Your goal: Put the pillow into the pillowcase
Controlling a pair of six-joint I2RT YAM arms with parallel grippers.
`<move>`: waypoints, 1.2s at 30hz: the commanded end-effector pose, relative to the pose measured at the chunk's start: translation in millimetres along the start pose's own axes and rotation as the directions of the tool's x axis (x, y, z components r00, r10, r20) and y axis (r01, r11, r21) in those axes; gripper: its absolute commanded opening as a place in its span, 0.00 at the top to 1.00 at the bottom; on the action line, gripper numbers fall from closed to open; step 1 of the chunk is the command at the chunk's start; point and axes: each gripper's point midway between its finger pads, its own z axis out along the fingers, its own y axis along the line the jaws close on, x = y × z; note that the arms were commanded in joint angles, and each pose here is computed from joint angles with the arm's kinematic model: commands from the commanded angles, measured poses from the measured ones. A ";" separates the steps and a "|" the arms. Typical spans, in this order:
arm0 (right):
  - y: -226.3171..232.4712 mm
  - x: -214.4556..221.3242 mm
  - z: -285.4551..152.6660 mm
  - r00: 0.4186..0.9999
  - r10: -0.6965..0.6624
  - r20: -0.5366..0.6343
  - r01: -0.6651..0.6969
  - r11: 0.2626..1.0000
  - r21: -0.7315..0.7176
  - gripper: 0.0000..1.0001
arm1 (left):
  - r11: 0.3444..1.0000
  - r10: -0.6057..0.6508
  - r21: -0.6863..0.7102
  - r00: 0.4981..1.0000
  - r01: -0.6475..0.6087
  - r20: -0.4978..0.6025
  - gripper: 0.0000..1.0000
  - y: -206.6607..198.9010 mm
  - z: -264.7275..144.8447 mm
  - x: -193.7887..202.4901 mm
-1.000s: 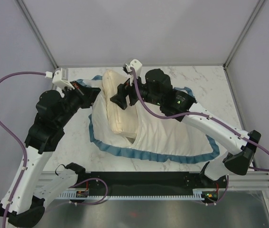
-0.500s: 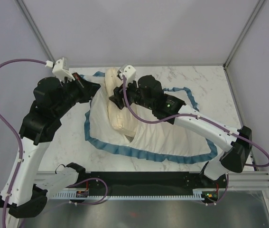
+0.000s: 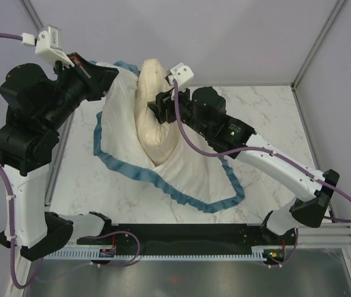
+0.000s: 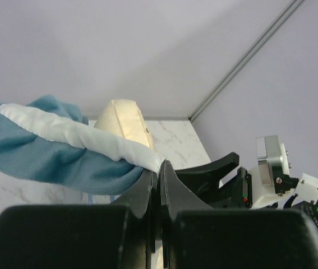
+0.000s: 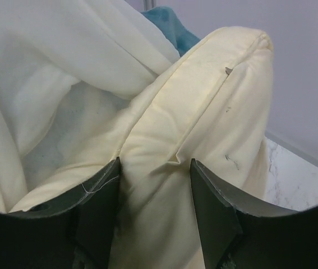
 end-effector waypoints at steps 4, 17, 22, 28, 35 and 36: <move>-0.3 28.4 25.3 0.987 0.045 -0.155 -0.040 0.999 0.032 0.40 | 0.944 -0.014 0.252 0.739 -0.212 0.674 0.98 -92.2 -87.2 -182.9; -105.1 156.8 5.0 0.816 0.532 -0.224 -0.525 0.846 0.096 0.32 | 0.808 -0.133 0.583 0.936 -0.087 0.325 0.98 -187.9 120.3 -17.2; -205.0 202.1 -70.8 0.749 0.652 -0.122 -0.560 0.720 0.410 0.17 | 0.866 -0.066 0.499 0.997 0.037 0.040 0.81 -170.5 204.4 163.5; -329.4 192.0 -197.6 0.739 0.641 0.206 -0.533 0.370 0.761 0.12 | 0.890 -0.015 0.445 0.981 0.102 -0.195 0.02 -148.5 247.2 293.0; -349.2 143.8 -244.8 0.802 0.500 0.327 -0.502 0.267 0.822 0.02 | 0.872 0.049 0.488 0.983 0.045 -0.177 0.00 -161.9 214.2 249.3; -346.6 139.6 -237.5 0.805 0.505 0.311 -0.506 0.312 0.804 0.04 | 0.872 0.058 0.488 0.983 0.035 -0.175 0.00 -161.5 207.3 241.2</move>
